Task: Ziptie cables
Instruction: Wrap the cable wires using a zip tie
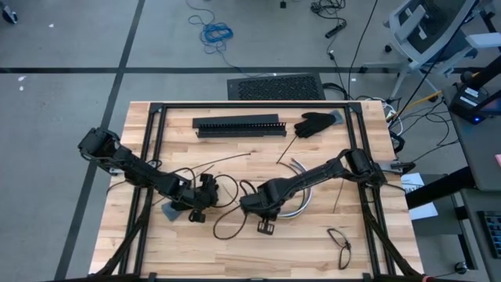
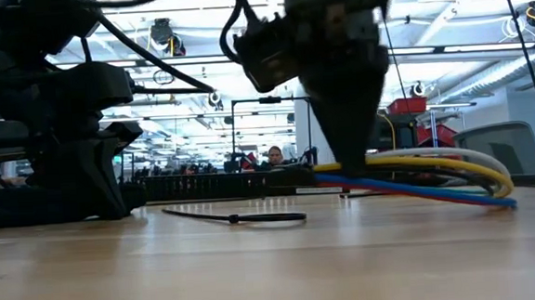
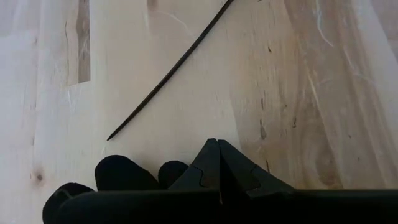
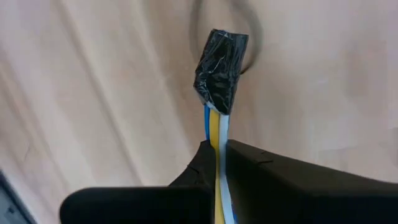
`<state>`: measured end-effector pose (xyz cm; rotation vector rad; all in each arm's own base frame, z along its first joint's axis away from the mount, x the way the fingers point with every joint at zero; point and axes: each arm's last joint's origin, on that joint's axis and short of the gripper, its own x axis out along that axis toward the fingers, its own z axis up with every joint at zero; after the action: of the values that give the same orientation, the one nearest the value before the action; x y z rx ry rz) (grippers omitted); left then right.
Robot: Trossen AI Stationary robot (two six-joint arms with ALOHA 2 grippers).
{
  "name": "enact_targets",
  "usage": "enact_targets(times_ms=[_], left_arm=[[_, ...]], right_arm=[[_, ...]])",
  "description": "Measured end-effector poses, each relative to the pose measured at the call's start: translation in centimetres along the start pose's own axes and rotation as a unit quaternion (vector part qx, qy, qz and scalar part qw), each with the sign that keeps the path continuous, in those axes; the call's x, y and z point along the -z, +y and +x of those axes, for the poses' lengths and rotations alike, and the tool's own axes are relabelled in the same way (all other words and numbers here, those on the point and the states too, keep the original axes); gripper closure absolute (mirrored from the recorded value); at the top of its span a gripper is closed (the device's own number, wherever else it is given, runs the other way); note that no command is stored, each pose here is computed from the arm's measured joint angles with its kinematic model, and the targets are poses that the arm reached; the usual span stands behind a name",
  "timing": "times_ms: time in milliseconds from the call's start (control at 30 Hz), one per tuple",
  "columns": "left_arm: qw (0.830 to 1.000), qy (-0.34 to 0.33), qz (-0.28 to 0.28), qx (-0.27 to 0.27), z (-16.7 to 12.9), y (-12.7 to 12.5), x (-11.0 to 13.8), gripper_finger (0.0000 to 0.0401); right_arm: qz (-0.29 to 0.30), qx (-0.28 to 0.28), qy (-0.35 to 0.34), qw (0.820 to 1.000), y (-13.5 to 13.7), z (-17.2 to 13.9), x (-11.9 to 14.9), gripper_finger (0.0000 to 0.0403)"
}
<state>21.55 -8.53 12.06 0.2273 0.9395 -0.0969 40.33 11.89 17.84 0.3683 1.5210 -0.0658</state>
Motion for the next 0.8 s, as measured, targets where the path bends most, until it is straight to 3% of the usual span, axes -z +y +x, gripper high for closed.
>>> enact_targets(times_ms=[500, 800], left_arm=[[1.000, 0.000, -0.026, 0.001, -0.01, -0.03, -0.01, 0.0401], [1.000, -0.002, -0.015, 0.002, -0.14, -0.57, 0.04, 0.0401]], right_arm=[[-0.004, -0.021, -0.008, 1.000, 0.03, 0.16, -0.49, 0.0396], [-0.001, -0.023, -0.018, 1.000, 0.08, 0.15, -0.67, 0.0348]])
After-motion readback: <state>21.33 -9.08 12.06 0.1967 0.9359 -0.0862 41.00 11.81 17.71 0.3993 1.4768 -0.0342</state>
